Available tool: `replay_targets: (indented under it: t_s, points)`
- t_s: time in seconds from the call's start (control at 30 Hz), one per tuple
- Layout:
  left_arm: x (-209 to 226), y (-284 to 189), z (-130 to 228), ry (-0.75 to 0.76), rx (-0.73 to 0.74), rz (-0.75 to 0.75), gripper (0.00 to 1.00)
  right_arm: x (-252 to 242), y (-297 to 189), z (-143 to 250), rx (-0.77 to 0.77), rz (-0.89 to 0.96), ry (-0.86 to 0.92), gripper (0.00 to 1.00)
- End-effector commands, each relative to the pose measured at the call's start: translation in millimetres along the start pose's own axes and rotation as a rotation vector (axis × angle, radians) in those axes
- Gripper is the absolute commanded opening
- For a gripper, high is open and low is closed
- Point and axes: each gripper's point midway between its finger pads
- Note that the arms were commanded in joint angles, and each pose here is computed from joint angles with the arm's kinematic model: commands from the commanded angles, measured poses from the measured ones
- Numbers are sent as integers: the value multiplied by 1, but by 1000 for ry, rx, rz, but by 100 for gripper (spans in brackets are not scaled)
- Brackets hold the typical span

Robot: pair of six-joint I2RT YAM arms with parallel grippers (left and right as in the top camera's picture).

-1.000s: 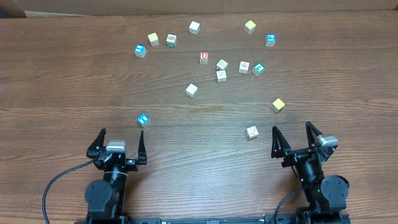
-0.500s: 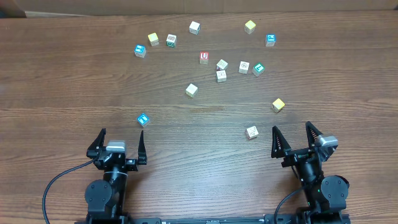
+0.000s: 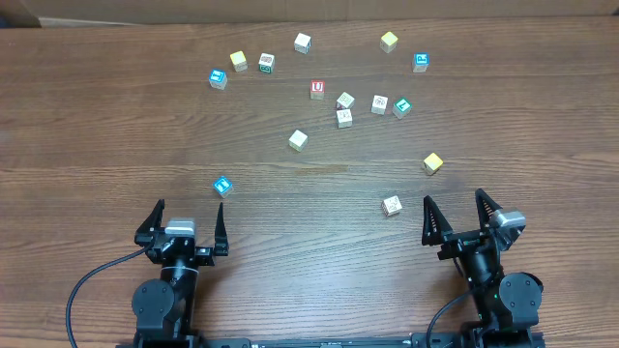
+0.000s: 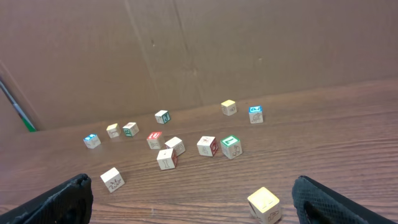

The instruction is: Form a horizontal line

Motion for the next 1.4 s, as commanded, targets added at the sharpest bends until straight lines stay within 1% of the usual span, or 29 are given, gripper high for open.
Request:
replay_targets:
  t_s: [0.0,1.3,1.37]
  points:
    - [2,0,0,19,-4,-11,100,2,0,2,1,-13,2,100]
    - [2,0,0,19,-4,-11,100,2,0,2,0,-13,1,100]
    - [2,0,0,19,-4,-11,100,0,0,-8,-44,6,-4,100]
Point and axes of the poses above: each gripper's point midway between its finger pads, its own y axis out along the fingers, its own x axis along the line the jaws close on, z = x × y, and after that the axes turned 5 degrees about y, right-handed
